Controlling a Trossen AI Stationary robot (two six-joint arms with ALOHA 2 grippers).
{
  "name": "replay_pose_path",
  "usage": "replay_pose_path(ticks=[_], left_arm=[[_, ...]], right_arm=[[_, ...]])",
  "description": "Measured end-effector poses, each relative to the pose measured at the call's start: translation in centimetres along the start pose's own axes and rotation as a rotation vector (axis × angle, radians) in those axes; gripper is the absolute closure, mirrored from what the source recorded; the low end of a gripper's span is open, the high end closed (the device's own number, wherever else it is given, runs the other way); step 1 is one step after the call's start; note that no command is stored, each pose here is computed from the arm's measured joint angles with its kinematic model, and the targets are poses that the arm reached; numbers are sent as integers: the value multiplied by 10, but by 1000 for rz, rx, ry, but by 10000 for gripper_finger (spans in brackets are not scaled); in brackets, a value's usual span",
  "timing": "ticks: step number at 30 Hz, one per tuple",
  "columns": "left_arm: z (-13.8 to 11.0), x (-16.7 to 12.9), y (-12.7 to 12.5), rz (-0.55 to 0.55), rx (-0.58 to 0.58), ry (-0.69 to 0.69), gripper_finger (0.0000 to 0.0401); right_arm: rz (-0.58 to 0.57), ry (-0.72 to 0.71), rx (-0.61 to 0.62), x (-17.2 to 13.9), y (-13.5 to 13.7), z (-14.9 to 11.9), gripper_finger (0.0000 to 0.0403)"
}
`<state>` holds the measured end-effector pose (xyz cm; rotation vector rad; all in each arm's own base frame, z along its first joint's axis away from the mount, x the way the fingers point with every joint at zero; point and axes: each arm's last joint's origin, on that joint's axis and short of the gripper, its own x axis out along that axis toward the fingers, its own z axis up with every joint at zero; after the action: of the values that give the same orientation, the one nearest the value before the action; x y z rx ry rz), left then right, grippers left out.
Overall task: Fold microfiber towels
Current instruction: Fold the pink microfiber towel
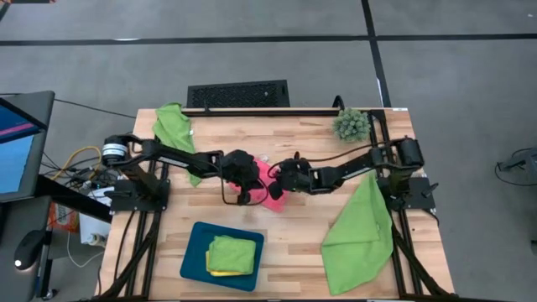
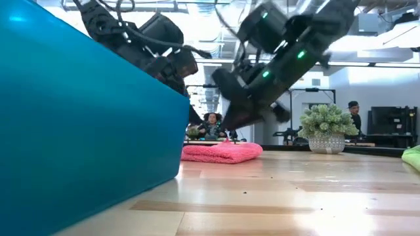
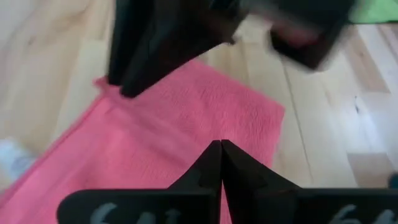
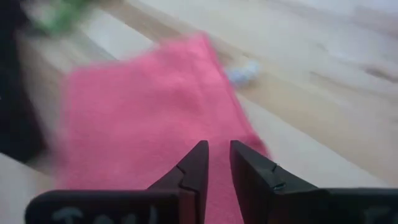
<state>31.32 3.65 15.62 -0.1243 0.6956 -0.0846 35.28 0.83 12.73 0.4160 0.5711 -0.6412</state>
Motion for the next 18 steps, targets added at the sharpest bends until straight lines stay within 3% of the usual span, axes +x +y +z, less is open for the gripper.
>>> replay_pose_path(ticks=[6, 10, 14, 18], left_arm=[[4, -30, 3, 92, -24, 26, 401], [-4, -47, 9, 143, -103, 65, 401], [-23, -61, 15, 230, -260, 123, 401], [-54, -72, 19, 272, -488, 136, 399]], right_arm=[[-40, 65, 6, 31, -18, -16, 312], [20, 68, 40, 43, -16, -15, 312], [28, 28, 39, 36, -13, -5, 312], [65, -70, 85, 12, -9, 27, 312]])
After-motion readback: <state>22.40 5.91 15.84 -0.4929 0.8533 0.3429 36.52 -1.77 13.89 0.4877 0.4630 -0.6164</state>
